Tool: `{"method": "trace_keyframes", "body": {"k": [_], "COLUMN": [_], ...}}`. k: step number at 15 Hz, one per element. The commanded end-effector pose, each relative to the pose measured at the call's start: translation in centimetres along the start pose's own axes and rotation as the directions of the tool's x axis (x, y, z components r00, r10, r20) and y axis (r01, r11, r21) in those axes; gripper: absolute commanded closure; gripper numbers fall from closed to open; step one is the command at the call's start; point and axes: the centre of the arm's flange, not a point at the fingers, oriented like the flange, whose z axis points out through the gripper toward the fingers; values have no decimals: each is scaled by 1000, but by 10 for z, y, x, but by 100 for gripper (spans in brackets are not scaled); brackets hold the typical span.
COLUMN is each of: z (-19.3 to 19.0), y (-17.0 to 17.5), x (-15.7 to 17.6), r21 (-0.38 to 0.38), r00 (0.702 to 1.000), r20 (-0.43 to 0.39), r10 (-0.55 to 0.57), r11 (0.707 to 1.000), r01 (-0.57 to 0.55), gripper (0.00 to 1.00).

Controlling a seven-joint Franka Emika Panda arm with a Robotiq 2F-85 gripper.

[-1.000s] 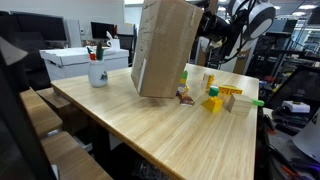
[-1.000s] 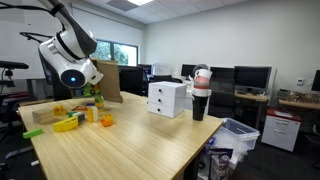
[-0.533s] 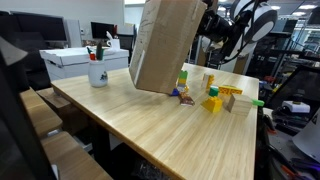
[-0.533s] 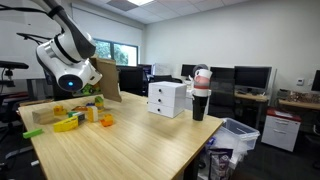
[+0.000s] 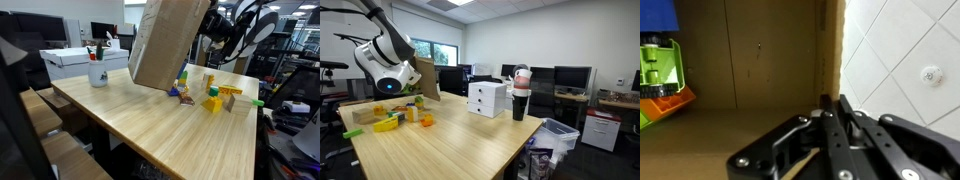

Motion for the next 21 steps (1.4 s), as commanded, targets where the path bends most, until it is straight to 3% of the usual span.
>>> {"method": "trace_keyframes", "body": {"k": [1,10,14,21], "z": [-6,-10,-24,17], "y": [-1,-1,-21,0], "x": [-5,-3,-2,7], "r21": [66,58,30,146], "r00": [999,999,997,999], "r20": [-28,-26,-46,34], "r10": [-23,-19,-54,-24], "r11": [998,998,998,989], "r01": [24,20,56,19], "gripper": [96,96,96,96]}}
